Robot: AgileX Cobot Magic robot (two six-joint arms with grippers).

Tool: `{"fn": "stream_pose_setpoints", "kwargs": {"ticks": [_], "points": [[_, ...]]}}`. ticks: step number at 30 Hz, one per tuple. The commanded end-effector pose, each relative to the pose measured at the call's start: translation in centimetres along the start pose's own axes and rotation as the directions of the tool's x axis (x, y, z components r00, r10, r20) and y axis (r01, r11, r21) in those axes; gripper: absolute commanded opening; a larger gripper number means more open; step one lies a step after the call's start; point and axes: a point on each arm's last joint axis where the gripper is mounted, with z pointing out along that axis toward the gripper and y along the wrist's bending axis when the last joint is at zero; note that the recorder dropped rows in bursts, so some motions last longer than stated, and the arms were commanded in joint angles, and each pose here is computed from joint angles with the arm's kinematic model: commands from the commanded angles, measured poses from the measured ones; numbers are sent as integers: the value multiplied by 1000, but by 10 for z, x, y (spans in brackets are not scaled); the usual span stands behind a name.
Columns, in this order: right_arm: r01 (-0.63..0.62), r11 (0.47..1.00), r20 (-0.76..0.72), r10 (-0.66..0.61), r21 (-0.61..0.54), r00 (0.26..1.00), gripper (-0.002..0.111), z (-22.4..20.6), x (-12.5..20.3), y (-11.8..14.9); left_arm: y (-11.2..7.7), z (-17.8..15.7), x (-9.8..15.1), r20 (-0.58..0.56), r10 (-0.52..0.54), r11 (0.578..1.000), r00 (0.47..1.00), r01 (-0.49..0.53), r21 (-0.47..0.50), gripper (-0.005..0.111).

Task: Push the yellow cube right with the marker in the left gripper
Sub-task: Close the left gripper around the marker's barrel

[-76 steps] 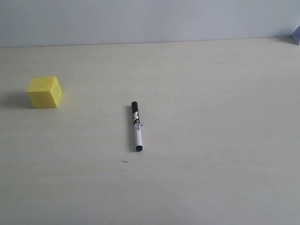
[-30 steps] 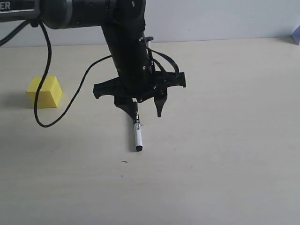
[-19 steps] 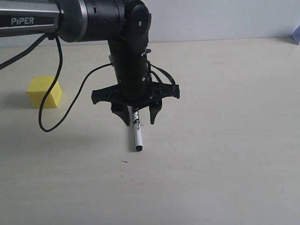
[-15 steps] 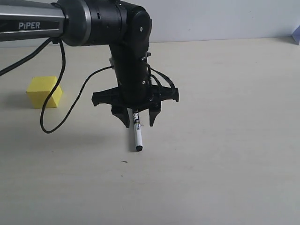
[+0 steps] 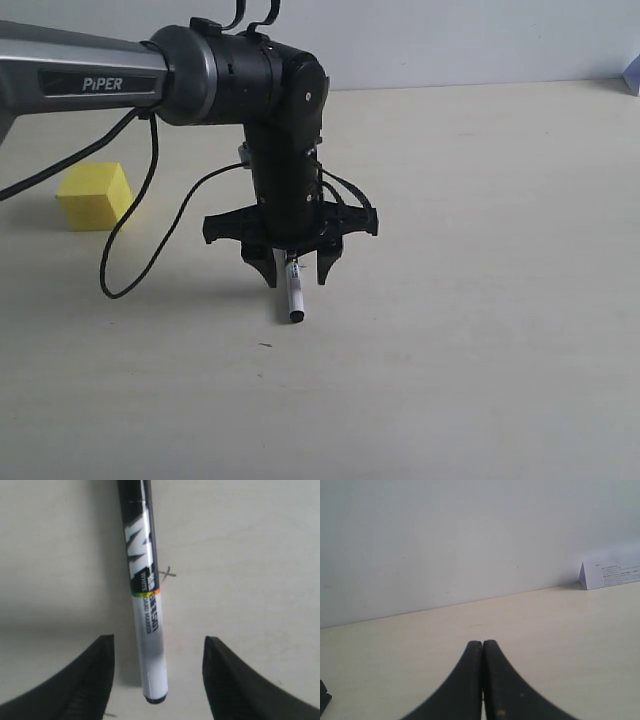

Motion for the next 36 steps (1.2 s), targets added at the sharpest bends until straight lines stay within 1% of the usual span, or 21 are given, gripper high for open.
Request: {"fn": "stream_pose_setpoints", "kwargs": {"ticks": [1, 32, 36], "points": [[3, 1000, 12, -3, 2, 1000, 0, 0, 0, 0, 1, 0, -5, 22, -6, 1000, 1000, 6, 7, 52], [3, 1000, 12, -3, 2, 1000, 0, 0, 0, 0, 1, 7, -7, 21, -6, 1000, 1000, 6, 3, 52], [3, 1000, 12, -3, 2, 1000, 0, 0, 0, 0, 0, 7, -8, 39, -6, 1000, 999, 5, 17, 52]]}}
